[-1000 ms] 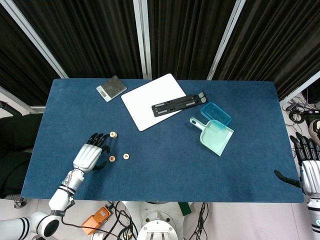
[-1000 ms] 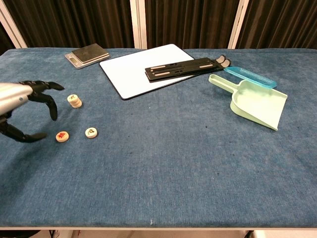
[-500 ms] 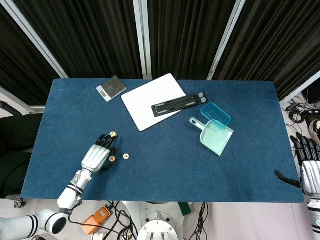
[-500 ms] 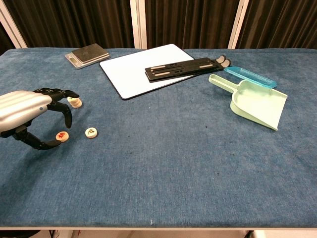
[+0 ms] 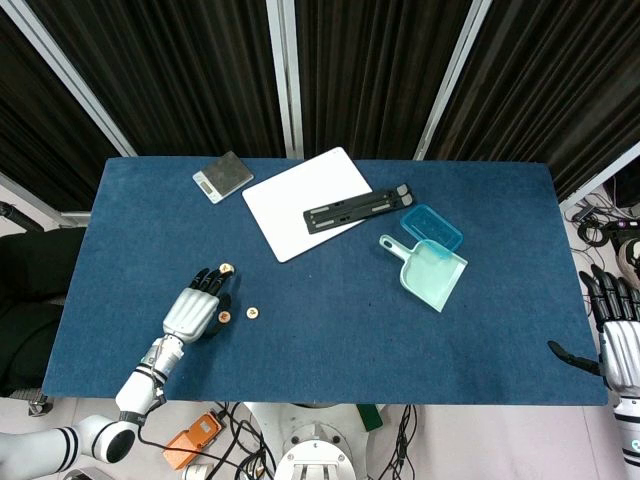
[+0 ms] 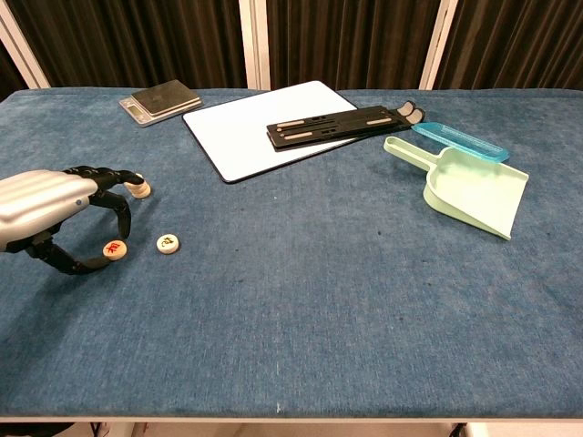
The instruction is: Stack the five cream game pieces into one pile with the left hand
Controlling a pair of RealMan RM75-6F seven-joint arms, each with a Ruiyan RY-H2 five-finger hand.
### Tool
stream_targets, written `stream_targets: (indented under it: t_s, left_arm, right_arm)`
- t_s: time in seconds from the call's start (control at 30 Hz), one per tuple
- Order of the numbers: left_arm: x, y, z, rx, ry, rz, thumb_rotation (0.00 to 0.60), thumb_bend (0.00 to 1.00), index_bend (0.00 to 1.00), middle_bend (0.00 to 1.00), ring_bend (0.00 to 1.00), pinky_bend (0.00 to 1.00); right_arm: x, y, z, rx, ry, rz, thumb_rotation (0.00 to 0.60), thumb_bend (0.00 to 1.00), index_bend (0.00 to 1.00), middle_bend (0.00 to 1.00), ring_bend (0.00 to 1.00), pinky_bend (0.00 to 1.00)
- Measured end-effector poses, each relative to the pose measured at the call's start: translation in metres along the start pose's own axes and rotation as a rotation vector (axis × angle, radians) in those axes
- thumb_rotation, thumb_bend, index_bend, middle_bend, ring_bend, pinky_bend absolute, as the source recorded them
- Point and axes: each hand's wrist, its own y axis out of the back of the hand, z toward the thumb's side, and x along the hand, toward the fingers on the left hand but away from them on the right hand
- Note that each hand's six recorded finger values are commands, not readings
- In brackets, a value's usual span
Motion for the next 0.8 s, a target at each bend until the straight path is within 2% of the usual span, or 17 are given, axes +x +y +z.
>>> stream_targets:
  t_s: [0.27, 0.37, 0.6, 0.8]
  left_arm:
    - [0.000, 0.001, 0.000, -0.017, -0.001, -0.004, 0.600, 0.37, 0.49, 0.01, 0.00, 0.00]
    - [0.000, 0.008, -0.001, -0.039, -0.003, 0.008, 0.600, 0.37, 0.50, 0.01, 0.00, 0.00]
    - [0.012, 0.048, -0.003, -0.066, -0.006, 0.086, 0.600, 0.35, 0.50, 0.01, 0.00, 0.00]
    - [0.041, 0.072, -0.004, -0.099, 0.016, 0.090, 0.600, 0.35, 0.50, 0.01, 0.00, 0.00]
  right_arm:
    - [0.000, 0.001, 0.000, 0.000, 0.000, -0.005, 0.600, 0.16, 0.00, 0.00, 0.00, 0.00]
    - [0.000, 0.002, 0.001, -0.001, 0.002, -0.008, 0.600, 0.16, 0.00, 0.00, 0.00, 0.00]
    - [0.000, 0.001, 0.000, -0.005, 0.002, -0.010, 0.600, 0.16, 0.00, 0.00, 0.00, 0.00]
    - [-0.001, -0.002, -0.001, -0.010, 0.001, -0.003, 0.600, 0.16, 0.00, 0.00, 0.00, 0.00]
